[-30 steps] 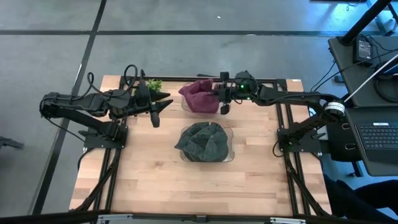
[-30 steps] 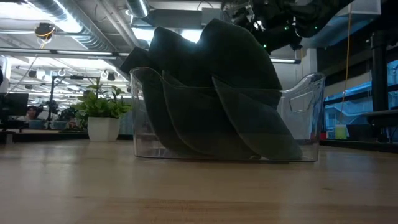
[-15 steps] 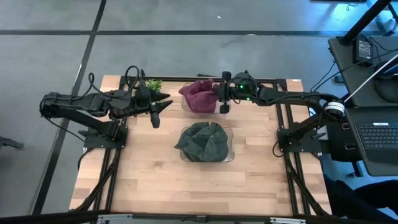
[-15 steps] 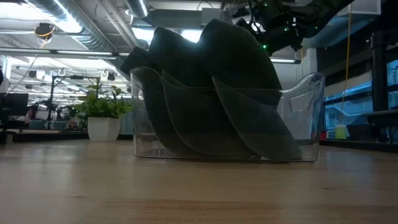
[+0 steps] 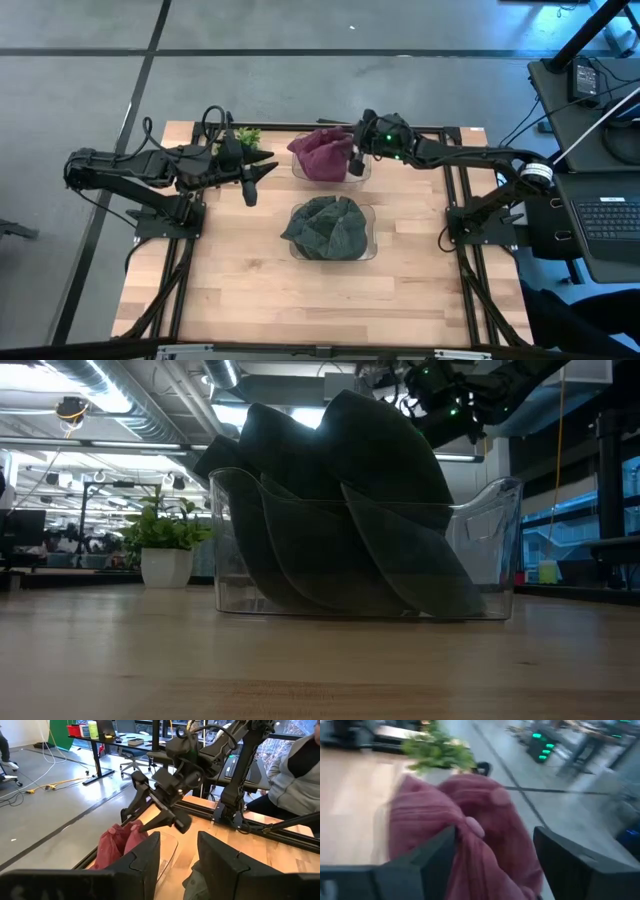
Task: Pick & Place hat
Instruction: Put the red cap into the top transparent bin, then return to Home Position
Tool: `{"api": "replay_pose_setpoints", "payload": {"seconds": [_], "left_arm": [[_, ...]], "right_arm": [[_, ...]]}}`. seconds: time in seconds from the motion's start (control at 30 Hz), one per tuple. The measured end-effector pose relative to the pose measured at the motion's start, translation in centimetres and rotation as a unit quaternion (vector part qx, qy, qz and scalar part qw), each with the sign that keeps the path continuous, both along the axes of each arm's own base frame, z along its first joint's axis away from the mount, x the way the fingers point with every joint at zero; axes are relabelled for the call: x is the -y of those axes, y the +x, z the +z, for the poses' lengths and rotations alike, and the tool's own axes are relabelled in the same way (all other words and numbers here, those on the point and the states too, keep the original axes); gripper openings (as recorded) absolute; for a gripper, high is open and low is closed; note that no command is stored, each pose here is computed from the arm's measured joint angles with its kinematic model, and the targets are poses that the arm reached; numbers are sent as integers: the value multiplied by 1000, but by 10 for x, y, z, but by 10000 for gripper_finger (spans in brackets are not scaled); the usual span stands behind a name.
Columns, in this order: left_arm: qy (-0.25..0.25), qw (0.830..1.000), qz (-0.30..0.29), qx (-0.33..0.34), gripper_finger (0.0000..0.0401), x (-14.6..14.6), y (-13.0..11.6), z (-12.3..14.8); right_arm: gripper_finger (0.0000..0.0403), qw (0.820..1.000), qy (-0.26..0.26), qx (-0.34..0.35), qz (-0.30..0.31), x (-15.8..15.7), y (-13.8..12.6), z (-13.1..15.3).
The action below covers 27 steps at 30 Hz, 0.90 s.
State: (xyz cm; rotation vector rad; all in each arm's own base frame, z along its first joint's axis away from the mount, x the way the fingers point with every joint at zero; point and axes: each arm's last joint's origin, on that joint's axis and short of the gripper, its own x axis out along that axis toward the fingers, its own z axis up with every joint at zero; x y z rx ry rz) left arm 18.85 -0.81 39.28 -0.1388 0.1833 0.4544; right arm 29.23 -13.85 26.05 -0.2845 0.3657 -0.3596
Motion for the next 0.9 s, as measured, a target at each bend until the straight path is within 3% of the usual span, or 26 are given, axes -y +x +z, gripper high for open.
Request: {"api": "replay_pose_setpoints", "payload": {"seconds": [0.1, 0.27, 0.47, 0.57, 0.7, 0.9], "left_arm": [[0, 1000, 0, 0, 124, 0, 0, 0], [0, 1000, -1, 0, 125, 0, 0, 0], [1, 1000, 4, 1, 127, -1, -8, 2], [-6, 1000, 21, 12, 124, -3, -23, 1], [-17, 999, 14, 37, 123, -3, -43, -21], [-18, 998, -1, 66, 127, -3, -55, -77]], "right_arm": [[283, 999, 2, 9, -46, 5, 6, -7], [300, 998, 10, 13, -65, 12, 13, -18], [298, 994, 68, 58, -70, -1, 9, 17], [298, 992, 96, 60, -54, -19, -8, 41], [298, 990, 122, 63, 16, -53, -45, 60], [298, 979, 174, 81, 64, -99, -104, 36]]}}
